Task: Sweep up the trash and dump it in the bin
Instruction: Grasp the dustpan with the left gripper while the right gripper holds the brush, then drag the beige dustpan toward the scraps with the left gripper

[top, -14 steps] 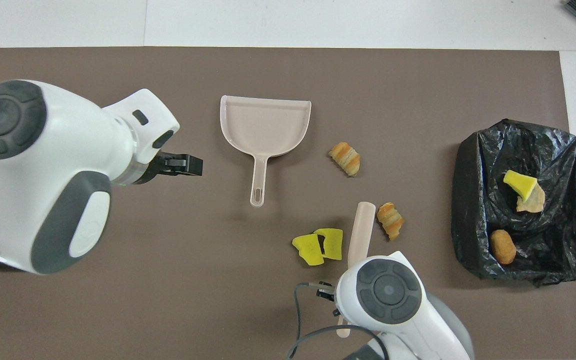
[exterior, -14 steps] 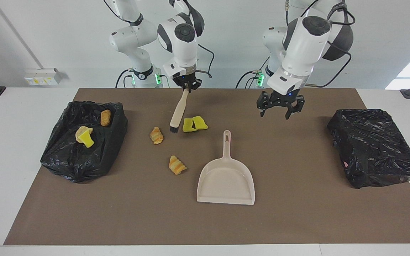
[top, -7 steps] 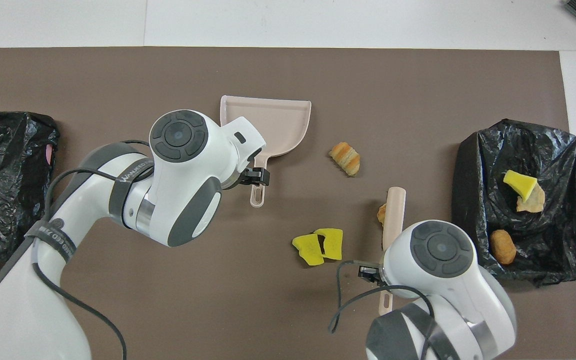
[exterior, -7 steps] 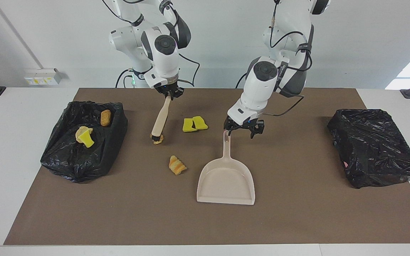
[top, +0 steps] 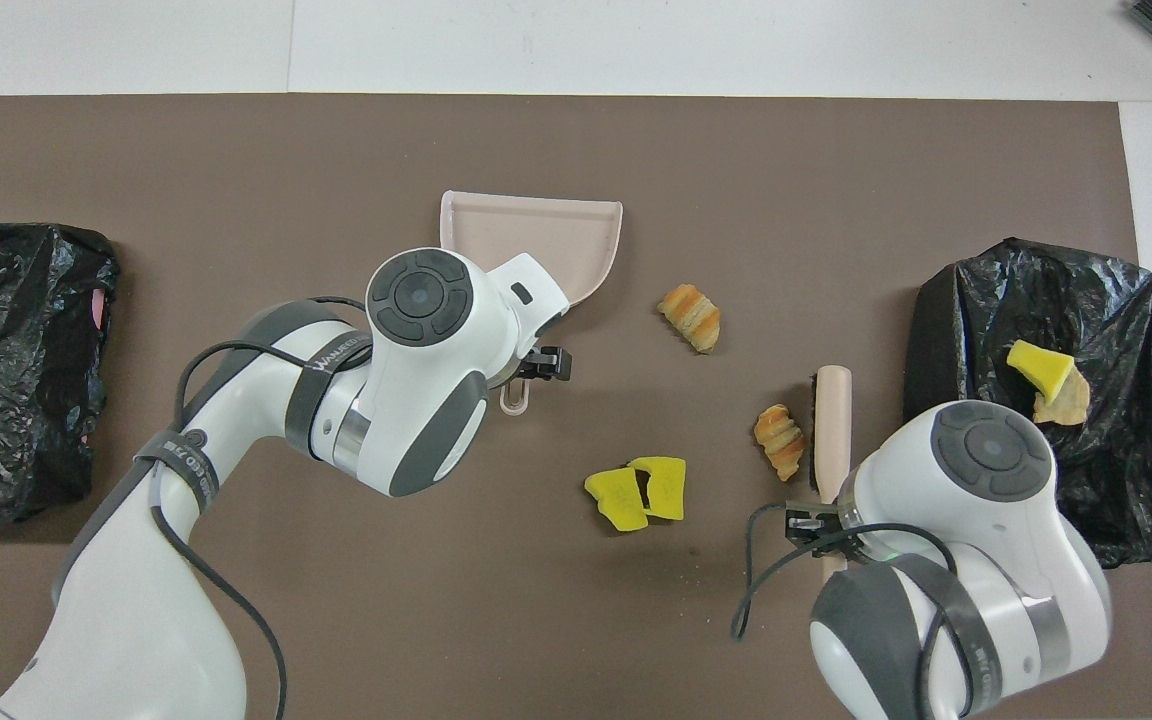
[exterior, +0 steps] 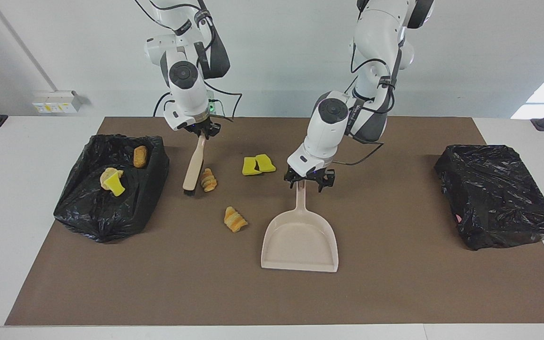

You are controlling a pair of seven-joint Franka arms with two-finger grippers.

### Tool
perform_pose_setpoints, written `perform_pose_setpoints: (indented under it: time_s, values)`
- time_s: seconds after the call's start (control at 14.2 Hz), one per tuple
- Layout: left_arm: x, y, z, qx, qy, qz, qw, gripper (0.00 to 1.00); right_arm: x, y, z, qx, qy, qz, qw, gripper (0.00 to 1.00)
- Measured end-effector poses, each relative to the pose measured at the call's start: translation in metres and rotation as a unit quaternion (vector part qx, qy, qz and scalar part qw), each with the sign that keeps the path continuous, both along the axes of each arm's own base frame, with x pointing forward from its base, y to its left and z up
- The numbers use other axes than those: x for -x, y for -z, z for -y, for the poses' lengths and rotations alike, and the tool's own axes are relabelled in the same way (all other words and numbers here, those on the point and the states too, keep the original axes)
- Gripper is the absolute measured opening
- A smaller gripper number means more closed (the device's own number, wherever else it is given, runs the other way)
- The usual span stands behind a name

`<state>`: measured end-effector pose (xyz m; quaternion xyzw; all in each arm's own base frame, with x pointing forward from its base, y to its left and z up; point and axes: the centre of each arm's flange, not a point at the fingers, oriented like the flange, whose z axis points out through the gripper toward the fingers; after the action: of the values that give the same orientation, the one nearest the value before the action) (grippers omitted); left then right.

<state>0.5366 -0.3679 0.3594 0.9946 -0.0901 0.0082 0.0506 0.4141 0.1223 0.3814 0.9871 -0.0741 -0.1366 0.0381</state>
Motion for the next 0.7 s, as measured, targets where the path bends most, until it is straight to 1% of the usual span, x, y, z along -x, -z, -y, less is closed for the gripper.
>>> perform_pose_setpoints:
  time_s: [0.14, 0.35, 0.42, 0.49, 0.56, 0.7]
  values:
    - [-0.001, 0.010, 0.002, 0.000, 0.001, -0.002, 1.000, 1.00, 0.003, 0.009, 0.021, -0.017, -0.041, -0.003, 0.999, 0.26]
    - [-0.004, 0.006, 0.001, -0.004, 0.003, 0.005, 1.000, 0.99, 0.004, 0.017, 0.051, -0.042, -0.093, -0.008, 0.995, 0.26]
    - [-0.005, 0.004, 0.002, -0.005, 0.003, 0.005, 1.000, 0.90, 0.005, 0.021, 0.054, -0.045, -0.101, -0.007, 0.994, 0.26]
    - [-0.005, 0.002, 0.001, -0.007, 0.004, 0.002, 1.000, 0.78, 0.007, 0.024, 0.052, -0.046, -0.107, -0.007, 0.993, 0.26]
    - [-0.006, 0.000, 0.000, -0.010, 0.005, 0.000, 1.000, 0.62, 0.008, 0.026, 0.048, -0.046, -0.115, -0.005, 0.992, 0.26]
    - [-0.008, -0.003, -0.001, -0.020, 0.010, 0.002, 1.000, 0.41, 0.010, 0.026, 0.031, -0.047, -0.136, 0.001, 0.990, 0.26]
